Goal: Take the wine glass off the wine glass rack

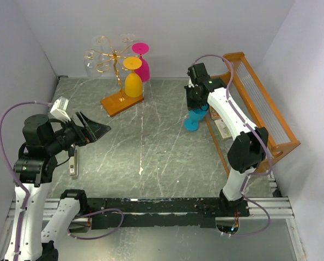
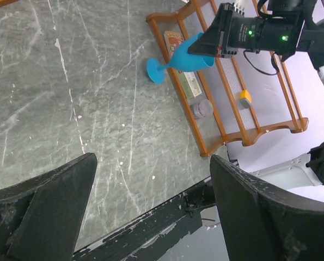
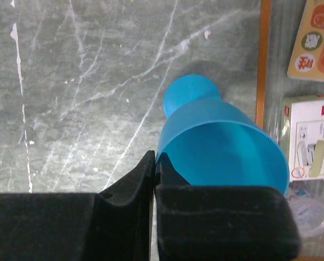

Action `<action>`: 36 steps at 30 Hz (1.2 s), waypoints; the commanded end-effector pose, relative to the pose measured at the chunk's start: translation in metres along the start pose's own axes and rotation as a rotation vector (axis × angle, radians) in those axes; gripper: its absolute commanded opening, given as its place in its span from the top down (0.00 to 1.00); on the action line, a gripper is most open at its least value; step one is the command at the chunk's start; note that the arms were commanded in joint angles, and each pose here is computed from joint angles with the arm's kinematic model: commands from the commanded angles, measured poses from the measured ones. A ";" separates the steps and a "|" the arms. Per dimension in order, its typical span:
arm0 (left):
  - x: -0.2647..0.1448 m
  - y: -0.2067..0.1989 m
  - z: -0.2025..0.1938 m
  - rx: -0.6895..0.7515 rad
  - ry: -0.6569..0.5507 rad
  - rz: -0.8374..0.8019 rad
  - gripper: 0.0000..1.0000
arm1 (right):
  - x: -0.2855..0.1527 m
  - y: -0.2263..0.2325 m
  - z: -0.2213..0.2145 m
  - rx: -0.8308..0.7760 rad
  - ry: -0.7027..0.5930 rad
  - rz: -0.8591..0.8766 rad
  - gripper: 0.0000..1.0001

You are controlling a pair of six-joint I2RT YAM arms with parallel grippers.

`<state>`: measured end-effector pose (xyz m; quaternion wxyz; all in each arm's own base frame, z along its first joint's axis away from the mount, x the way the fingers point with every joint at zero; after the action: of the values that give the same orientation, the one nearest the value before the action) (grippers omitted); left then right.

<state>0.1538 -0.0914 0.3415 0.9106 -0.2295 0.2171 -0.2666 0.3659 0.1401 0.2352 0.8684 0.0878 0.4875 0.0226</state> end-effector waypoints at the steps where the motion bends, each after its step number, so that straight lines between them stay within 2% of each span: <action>1: -0.003 -0.004 0.005 0.028 -0.002 -0.004 0.04 | 0.007 0.004 0.010 -0.035 0.026 0.005 1.00; 11: -0.003 -0.004 0.006 0.028 -0.007 0.001 0.04 | 0.026 0.002 0.009 -0.051 0.045 -0.020 1.00; 15: -0.006 -0.005 0.007 0.026 -0.009 0.011 0.04 | 0.031 0.001 0.006 -0.057 0.051 -0.018 0.90; 18: -0.007 -0.006 0.008 0.023 -0.011 0.017 0.04 | 0.027 0.003 0.008 -0.061 0.046 -0.010 0.78; 24: -0.006 -0.006 0.008 0.003 -0.007 0.009 0.04 | -0.021 0.014 0.027 -0.064 -0.082 0.067 0.52; 30: 0.001 -0.003 0.005 -0.030 0.004 0.005 0.05 | -0.070 0.032 0.012 -0.069 -0.230 0.332 0.30; 36: 0.003 0.003 0.014 -0.016 0.003 0.074 0.05 | -0.087 0.049 -0.019 -0.019 -0.287 0.637 0.26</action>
<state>0.1581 -0.0902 0.3422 0.9080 -0.2381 0.2361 -0.2511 0.3129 0.1567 0.3100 0.9045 0.1659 0.3414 0.1946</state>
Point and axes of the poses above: each gripper's point midway between its finger pads, its own x axis out along the fingers, its own y axis along the line the jaws close on, z = x × y, the point moved 6 cm from there along -x, back along the fingers, and after that the axes turned 13 degrees about x, right-handed, at the moved point
